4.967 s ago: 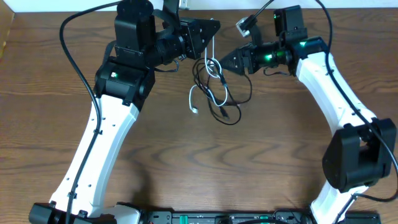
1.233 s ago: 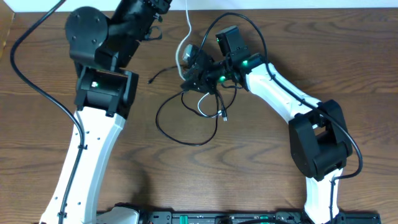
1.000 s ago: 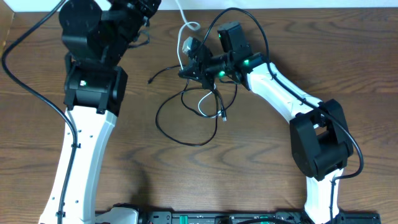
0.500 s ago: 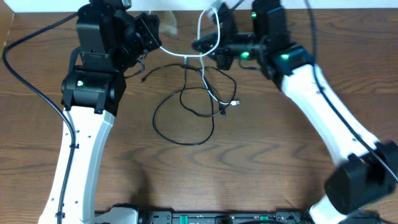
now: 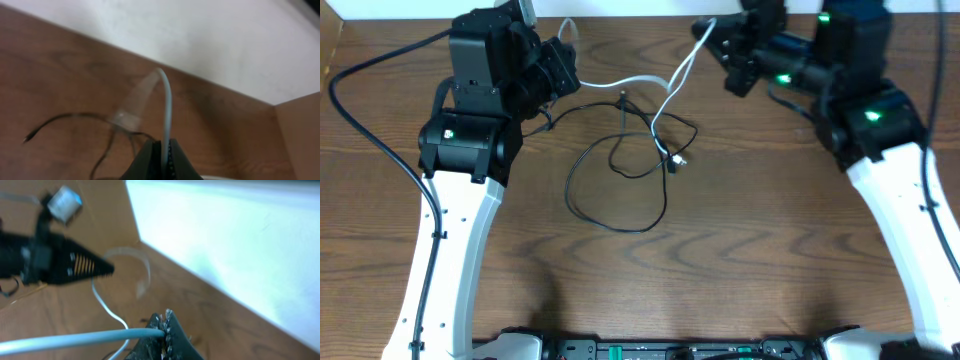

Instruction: Untangle cables

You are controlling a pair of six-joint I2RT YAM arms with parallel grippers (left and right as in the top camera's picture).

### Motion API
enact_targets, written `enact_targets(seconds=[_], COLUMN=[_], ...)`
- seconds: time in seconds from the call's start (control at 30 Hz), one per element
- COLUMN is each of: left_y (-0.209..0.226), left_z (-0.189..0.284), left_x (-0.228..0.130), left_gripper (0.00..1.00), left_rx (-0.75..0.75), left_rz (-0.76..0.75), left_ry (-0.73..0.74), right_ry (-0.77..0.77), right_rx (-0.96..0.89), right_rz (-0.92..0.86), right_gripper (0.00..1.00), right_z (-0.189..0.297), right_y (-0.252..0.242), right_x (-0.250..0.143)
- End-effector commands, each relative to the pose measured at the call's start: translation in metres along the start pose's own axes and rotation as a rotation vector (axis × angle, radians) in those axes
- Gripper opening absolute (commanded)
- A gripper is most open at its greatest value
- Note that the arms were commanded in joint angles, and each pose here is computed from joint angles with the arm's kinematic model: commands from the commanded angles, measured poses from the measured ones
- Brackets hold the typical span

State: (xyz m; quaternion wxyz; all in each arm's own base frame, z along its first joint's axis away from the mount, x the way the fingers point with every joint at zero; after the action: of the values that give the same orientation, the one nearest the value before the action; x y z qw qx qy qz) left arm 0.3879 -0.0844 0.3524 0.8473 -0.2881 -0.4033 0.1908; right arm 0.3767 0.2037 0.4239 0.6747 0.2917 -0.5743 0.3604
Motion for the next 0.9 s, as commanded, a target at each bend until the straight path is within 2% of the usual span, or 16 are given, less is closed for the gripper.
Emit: enact_targets(seconds=[0.0, 0.1, 0.17, 0.27, 0.37, 0.47, 0.63, 0.87], left_y=[0.010, 0.021, 0.020, 0.018, 0.018, 0.018, 0.014, 0.015], left_z=[-0.007, -0.019, -0.031, -0.042, -0.051, -0.055, -0.053, -0.053], left_x=[-0.006, -0.019, -0.033, -0.045, -0.052, -0.058, -0.062, -0.063], left_gripper=[0.08, 0.13, 0.22, 0.33, 0.37, 0.38, 0.38, 0.38], left_rx=[0.045, 0.080, 0.036, -0.021, -0.052, -0.079, -0.121, -0.116], left_rz=[-0.006, 0.012, -0.023, -0.049, -0.067, -0.093, -0.141, -0.137], left_ry=[0.038, 0.113, 0.203, 0.284, 0.335, 0.370, 0.392, 0.399], right_ry=[-0.087, -0.143, -0.158, -0.123, -0.039, 0.098, 0.234, 0.214], right_rx=[-0.054, -0.121, -0.272, -0.419, -0.463, -0.453, -0.420, -0.201], right_rz=[0.014, -0.040, -0.144, -0.252, -0.303, -0.356, -0.394, -0.438], right_gripper=[0.01, 0.01, 0.01, 0.01, 0.01, 0.01, 0.01, 0.01], right_z=[0.032, 0.052, 0.068, 0.074, 0.064, 0.043, 0.015, -0.034], right_y=[0.002, -0.005, -0.027, -0.049, -0.058, -0.067, -0.080, -0.078], right_x=[0.033, 0.050, 0.052, 0.037, 0.012, -0.028, -0.076, -0.099])
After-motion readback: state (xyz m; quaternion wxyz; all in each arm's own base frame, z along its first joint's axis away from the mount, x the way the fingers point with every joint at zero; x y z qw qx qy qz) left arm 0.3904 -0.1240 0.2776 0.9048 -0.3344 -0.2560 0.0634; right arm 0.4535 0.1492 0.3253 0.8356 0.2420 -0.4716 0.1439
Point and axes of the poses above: each gripper's point midway between its finger pads, its own z axis back along the fingers, its own y axis along the line the jaws close on, x = y × z, the point moved 3 cm from there along z, back along the fingers, and after that the axes turned 10 degrees about z, right-handed, at the moved point
